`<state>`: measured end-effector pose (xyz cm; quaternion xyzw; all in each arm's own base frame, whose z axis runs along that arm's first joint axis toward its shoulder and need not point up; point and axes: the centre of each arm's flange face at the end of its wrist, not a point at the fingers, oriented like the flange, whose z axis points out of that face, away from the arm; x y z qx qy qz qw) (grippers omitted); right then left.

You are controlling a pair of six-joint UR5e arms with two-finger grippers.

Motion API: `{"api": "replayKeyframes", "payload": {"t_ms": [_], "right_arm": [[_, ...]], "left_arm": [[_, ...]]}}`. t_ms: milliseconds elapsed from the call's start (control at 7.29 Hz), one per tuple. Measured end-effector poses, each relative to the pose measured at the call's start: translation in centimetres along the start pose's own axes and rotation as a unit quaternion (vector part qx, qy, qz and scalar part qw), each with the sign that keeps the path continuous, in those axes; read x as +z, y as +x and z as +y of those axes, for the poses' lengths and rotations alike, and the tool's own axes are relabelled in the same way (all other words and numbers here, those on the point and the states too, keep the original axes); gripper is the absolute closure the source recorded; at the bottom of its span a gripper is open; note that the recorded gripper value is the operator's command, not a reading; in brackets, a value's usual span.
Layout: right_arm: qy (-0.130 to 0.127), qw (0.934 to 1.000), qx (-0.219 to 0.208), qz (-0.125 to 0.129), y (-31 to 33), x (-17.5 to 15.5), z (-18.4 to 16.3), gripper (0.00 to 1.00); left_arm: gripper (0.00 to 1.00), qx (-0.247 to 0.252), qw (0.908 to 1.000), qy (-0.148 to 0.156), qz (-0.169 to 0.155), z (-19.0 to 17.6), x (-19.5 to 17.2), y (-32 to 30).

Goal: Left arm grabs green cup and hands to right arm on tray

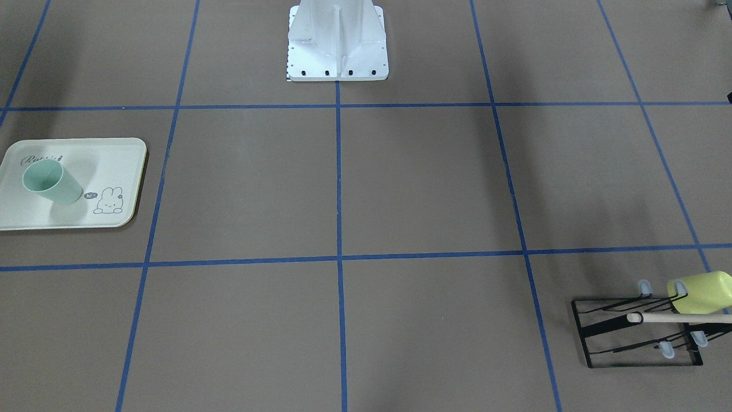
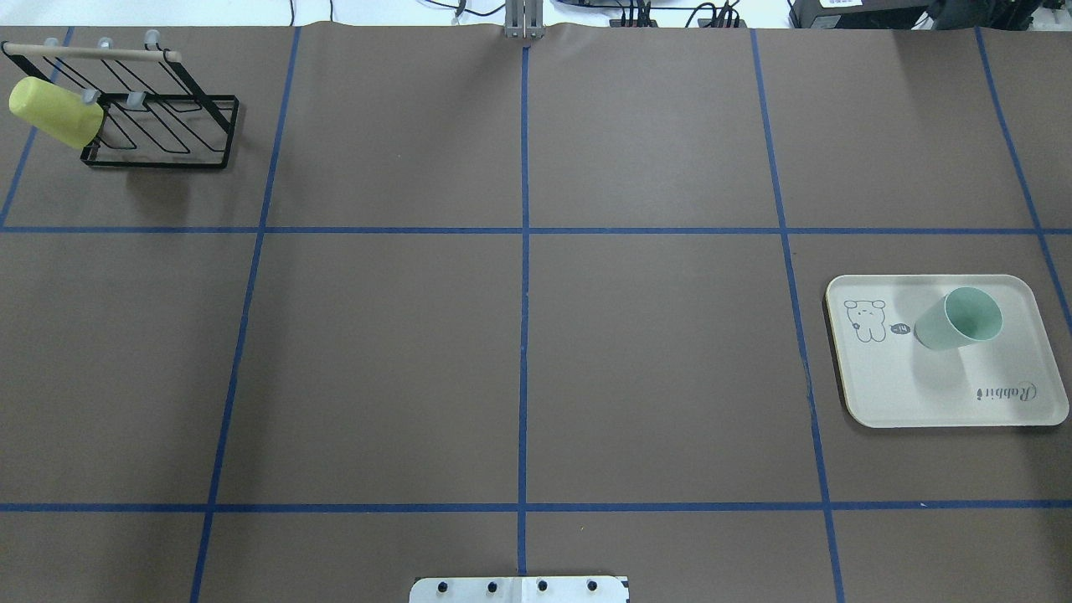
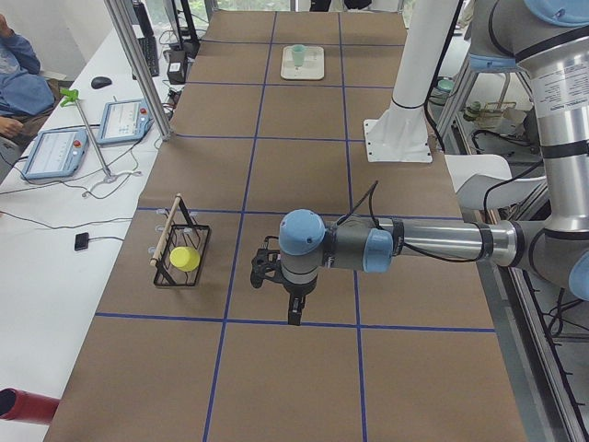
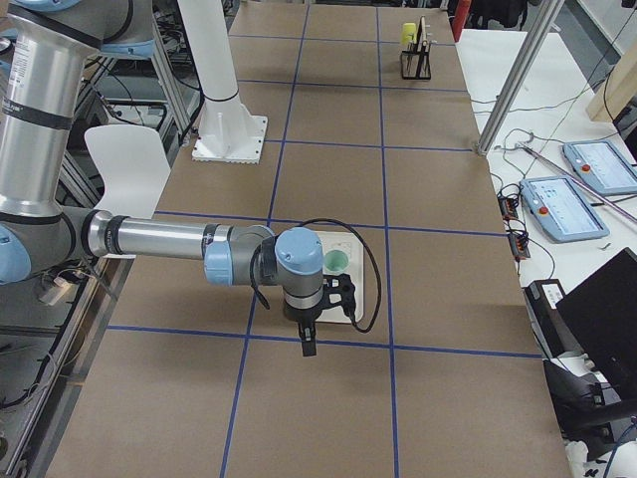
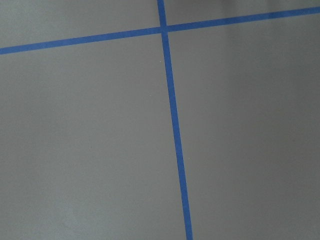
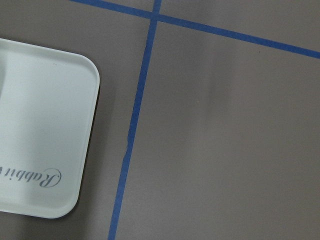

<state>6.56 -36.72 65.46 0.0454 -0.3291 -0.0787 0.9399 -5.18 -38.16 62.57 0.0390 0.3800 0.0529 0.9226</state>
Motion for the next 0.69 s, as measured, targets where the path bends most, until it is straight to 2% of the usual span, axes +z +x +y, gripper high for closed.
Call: {"api": "replayKeyframes", "payload": {"t_ms": [686], "right_arm": [[0.003,0.9999,-0.001,-0.013,-0.32,-0.08,-0.18,0.0]], "left_arm": [[0.0,-0.002,1.0,-0.001,0.0,0.21,0.06,-0.08]]}}
